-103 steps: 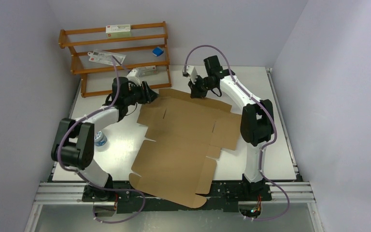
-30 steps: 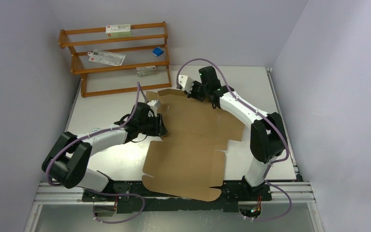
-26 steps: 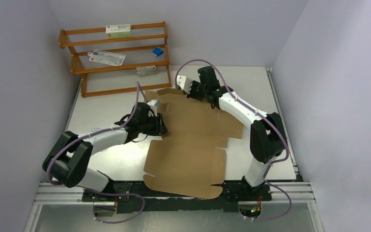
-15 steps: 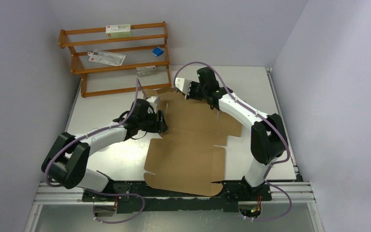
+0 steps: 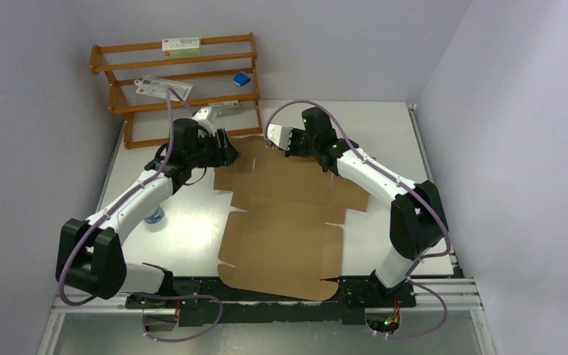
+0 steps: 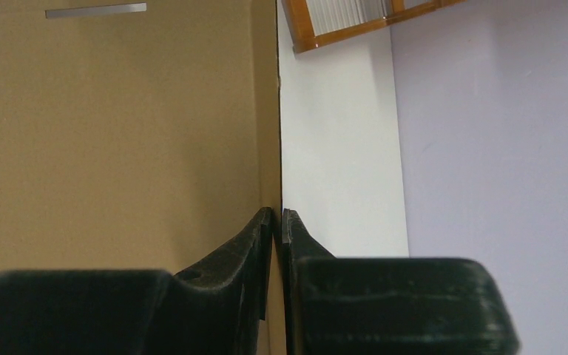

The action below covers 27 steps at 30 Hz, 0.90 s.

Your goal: Fold the paper box

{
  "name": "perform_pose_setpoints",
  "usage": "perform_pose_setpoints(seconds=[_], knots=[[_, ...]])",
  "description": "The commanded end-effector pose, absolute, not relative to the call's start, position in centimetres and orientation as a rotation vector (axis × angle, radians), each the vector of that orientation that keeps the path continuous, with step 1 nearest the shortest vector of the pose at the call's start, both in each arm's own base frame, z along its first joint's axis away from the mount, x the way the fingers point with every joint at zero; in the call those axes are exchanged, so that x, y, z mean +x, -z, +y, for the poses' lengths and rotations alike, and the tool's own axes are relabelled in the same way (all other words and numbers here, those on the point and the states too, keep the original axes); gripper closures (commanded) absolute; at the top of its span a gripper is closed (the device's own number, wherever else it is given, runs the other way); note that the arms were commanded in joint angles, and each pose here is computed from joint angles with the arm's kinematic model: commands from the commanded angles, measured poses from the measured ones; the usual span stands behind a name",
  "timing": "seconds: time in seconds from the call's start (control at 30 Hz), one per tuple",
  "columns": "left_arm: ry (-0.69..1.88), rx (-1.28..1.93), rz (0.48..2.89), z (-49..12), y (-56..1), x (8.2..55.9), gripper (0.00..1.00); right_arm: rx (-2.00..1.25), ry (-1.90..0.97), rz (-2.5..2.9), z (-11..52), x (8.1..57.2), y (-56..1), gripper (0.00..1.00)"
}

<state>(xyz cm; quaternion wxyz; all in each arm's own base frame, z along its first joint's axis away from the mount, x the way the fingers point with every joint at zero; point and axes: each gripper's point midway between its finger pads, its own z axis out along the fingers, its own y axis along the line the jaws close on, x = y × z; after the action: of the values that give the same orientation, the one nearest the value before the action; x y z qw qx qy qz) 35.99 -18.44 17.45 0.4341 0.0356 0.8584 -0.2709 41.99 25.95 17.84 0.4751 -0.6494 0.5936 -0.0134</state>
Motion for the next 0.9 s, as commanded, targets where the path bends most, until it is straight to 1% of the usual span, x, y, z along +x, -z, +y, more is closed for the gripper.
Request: perform_pose_setpoints(seconds=[0.0, 0.13, 0.23, 0.33, 0.47, 0.7, 0.83, 0.87], knots=[[0.638, 0.059, 2.082, -17.6, -20.3, 38.8, 0.44, -1.577, 0.061, 1.397, 26.4, 41.7, -19.5, 0.86], [0.574, 0.028, 2.076, -17.2, -20.5, 41.3, 0.52, -1.576, 0.052, 1.383, 26.8, 41.3, -19.8, 0.86], [0.618, 0.047, 2.093, -18.3, -19.5, 42.2, 0.58, -1.575, 0.044, 1.372, 27.1, 41.1, -20.0, 0.86], [0.645, 0.050, 2.129, -18.8, -17.9, 42.4, 0.62, -1.579, 0.046, 1.371, 27.3, 40.9, -20.0, 0.86], [0.664, 0.061, 2.153, -19.1, -16.6, 42.0, 0.63, -1.580, 0.052, 1.358, 27.5, 40.7, -20.3, 0.86], [0.761, 0.151, 2.148, -21.3, -16.8, 40.5, 0.63, -1.575, 0.064, 1.336, 27.7, 40.4, -20.9, 0.86], [0.746, 0.157, 2.134, -20.9, -17.5, 39.9, 0.62, -1.582, 0.061, 1.342, 27.6, 40.1, -20.6, 0.86], [0.725, 0.155, 2.144, -20.6, -17.4, 39.9, 0.61, -1.577, 0.051, 1.344, 27.7, 40.0, -20.6, 0.86]])
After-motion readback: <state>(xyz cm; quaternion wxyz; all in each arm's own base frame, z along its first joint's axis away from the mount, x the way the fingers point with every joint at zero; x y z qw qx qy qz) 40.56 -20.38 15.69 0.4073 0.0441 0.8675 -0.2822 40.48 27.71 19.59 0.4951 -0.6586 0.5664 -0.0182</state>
